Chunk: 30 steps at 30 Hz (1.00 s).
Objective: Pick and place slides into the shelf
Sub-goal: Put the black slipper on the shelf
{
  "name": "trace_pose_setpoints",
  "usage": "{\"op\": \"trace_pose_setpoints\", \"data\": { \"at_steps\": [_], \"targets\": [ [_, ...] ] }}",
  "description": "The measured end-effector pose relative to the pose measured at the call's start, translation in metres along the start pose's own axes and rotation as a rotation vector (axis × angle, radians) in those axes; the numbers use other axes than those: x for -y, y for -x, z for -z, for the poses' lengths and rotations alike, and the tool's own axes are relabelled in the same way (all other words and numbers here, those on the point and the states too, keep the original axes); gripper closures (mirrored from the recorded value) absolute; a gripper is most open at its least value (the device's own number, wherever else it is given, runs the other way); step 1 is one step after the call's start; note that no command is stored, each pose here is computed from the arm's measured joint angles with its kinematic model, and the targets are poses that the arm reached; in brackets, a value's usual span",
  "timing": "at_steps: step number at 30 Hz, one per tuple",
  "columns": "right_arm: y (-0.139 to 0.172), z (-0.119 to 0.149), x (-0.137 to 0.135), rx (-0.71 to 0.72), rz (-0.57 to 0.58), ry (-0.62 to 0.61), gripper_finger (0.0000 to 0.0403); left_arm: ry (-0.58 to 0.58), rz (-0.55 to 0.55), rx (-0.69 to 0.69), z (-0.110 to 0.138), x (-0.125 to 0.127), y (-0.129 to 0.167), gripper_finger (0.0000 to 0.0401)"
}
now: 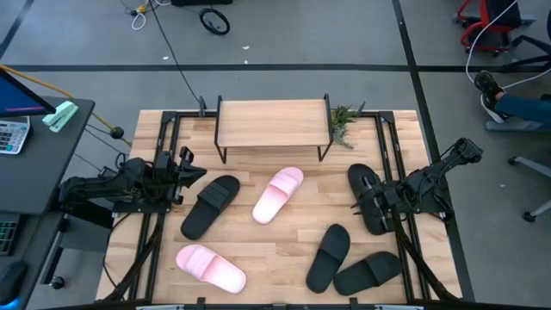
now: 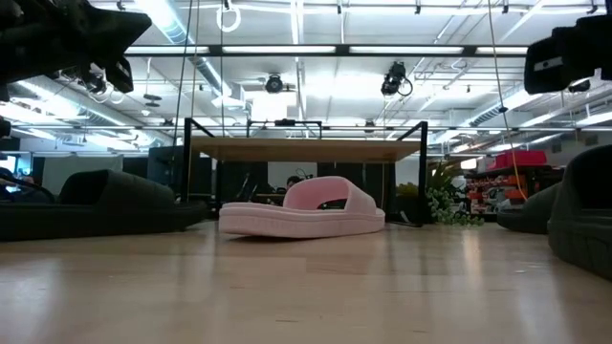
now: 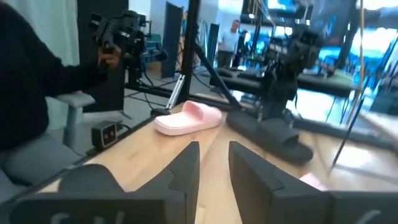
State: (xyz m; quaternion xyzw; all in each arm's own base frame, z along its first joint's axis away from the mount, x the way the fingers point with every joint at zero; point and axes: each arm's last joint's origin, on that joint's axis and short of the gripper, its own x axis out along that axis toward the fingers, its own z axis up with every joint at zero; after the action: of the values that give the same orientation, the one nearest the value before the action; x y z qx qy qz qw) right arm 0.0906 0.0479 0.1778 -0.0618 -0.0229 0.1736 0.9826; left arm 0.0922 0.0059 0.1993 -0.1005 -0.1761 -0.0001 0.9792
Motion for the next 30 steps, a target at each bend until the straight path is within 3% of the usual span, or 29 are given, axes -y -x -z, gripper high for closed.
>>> {"op": "trace_pose_setpoints", "data": {
  "at_steps": [5,11,15,21,25,30],
  "targets": [
    [0.001,-0.009,-0.001,0.099,-0.066,-0.025,0.0311,-0.001,-0.024,0.024,-0.002,0.000,0.000,0.0385],
    [0.003,-0.022,0.001,0.228,-0.079,-0.247,0.0311,-0.019,-0.053,0.047,-0.004,-0.001,0.000,0.0381],
    [0.002,-0.021,0.004,0.221,0.017,-0.234,0.0311,-0.104,-0.106,0.072,-0.006,-0.002,0.000,0.0387],
    [0.001,-0.023,0.009,0.211,0.128,-0.354,0.0311,-0.106,-0.163,0.126,-0.010,-0.003,0.001,0.0385],
    [-0.001,-0.053,0.017,0.209,0.206,-0.382,0.0311,-0.118,-0.164,0.147,-0.012,-0.003,0.001,0.0381],
    [-0.024,-0.112,0.022,0.086,0.214,-0.300,0.0311,-0.115,-0.186,0.178,-0.015,-0.003,0.002,0.0388]
  ]
}}
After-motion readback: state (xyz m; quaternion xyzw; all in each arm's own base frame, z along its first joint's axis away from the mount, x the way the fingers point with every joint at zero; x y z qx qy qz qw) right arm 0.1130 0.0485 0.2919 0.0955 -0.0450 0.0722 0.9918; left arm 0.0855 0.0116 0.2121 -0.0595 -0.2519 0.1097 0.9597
